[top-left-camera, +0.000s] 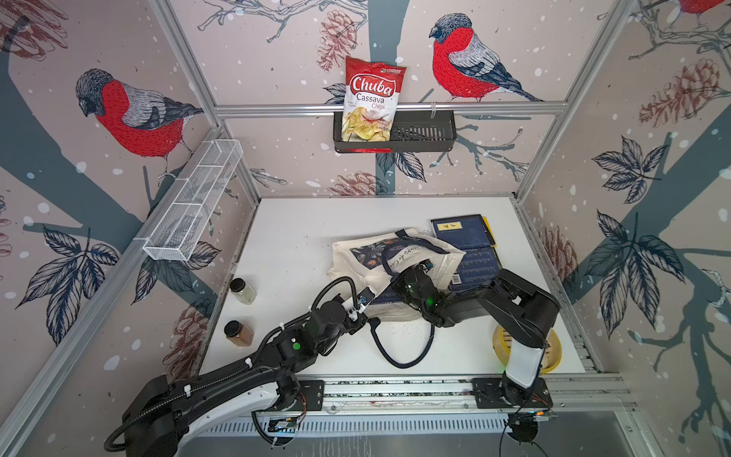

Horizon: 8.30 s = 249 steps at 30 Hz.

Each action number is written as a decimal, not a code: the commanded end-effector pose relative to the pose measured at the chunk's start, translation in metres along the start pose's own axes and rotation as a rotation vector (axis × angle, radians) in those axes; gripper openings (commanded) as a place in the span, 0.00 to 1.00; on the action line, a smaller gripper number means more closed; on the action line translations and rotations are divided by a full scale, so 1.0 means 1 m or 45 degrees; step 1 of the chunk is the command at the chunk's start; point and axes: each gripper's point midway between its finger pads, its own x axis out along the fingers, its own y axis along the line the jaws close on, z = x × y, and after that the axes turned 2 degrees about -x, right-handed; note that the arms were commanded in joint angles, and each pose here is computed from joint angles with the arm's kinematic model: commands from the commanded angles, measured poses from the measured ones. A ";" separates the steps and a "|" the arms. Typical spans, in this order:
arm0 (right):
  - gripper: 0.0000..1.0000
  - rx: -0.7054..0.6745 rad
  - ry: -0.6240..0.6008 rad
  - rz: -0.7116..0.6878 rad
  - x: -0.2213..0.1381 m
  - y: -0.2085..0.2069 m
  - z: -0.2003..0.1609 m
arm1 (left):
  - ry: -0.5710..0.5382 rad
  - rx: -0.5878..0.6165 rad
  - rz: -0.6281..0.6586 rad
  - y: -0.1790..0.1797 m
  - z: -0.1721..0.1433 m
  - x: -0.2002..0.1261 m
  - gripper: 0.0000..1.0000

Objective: Take out the books from the canvas bag
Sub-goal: Pick up the book from the canvas bag, then place the book on the book.

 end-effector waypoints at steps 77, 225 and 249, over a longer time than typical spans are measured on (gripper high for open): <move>0.00 -0.520 0.019 0.091 -0.074 0.086 0.024 | -0.097 -0.054 0.095 0.016 0.024 -0.004 0.00; 0.66 0.566 -0.492 -0.213 -0.080 -0.096 0.281 | -0.048 -0.042 0.024 0.005 0.018 0.003 0.00; 0.78 0.596 -0.321 -0.309 -0.093 -0.084 0.275 | -0.036 -0.039 0.012 0.003 0.016 0.004 0.00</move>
